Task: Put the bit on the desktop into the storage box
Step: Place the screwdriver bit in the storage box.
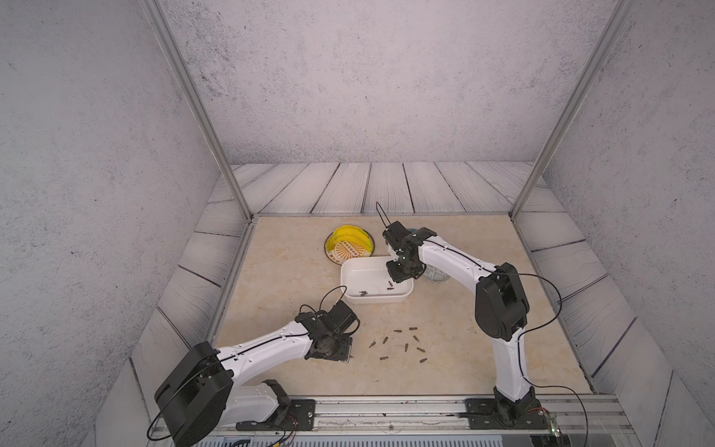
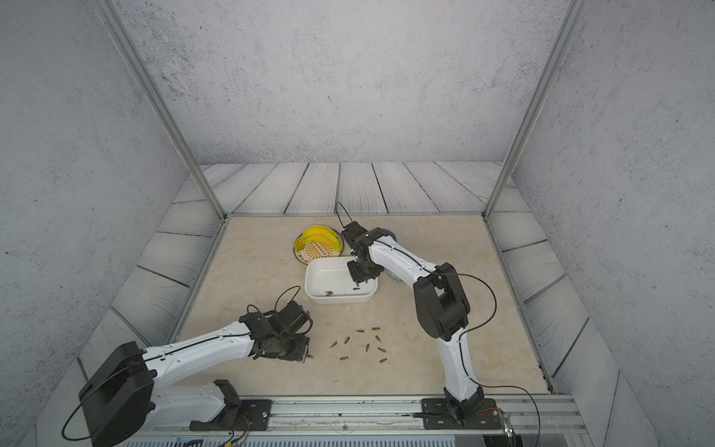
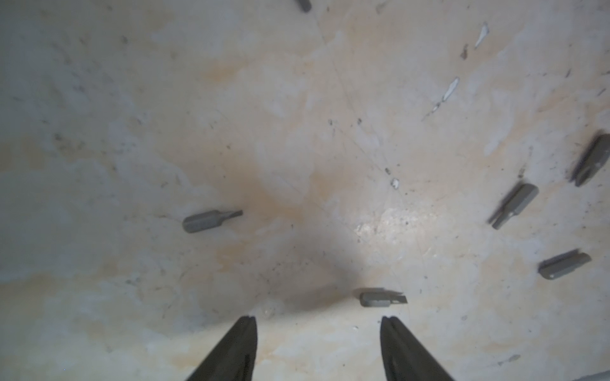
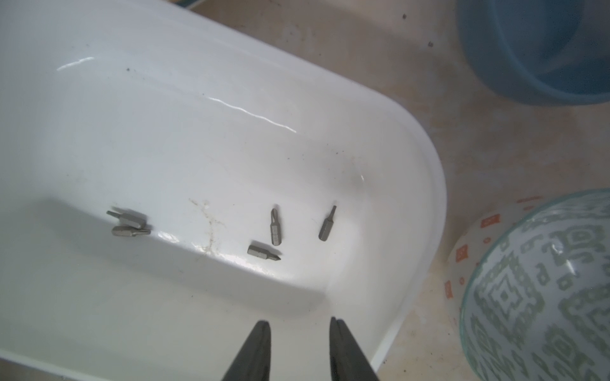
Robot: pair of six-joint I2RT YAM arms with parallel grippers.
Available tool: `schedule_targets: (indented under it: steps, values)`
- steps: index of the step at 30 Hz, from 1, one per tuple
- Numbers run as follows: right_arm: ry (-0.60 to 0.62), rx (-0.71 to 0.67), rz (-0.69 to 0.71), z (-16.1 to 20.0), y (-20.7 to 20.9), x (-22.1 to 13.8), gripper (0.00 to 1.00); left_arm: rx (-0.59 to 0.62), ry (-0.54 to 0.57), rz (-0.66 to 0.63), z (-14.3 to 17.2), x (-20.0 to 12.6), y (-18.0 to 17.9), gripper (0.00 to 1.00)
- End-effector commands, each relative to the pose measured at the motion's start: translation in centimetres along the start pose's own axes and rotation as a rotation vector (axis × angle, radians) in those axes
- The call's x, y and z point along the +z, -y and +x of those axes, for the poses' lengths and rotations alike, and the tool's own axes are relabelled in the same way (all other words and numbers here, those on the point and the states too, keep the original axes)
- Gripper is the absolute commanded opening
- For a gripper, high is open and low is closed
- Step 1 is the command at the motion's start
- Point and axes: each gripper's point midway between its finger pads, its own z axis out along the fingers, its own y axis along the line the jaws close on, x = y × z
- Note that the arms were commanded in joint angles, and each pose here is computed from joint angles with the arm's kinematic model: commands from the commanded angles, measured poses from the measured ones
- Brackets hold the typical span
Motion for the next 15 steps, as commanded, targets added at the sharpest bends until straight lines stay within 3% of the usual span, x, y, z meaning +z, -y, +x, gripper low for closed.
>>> schedule_targets:
  steps: [1,15]
  values:
    - [0.03,0.017,0.011,-0.2,0.5,-2.1,0.35,-0.018,-0.001,-0.018,0.8,-0.3,-0.5,0.65]
    - [0.058,0.03,0.029,0.1,1.1,-4.1,0.35,0.035,-0.041,-0.081,2.2,1.1,-0.3,0.65]
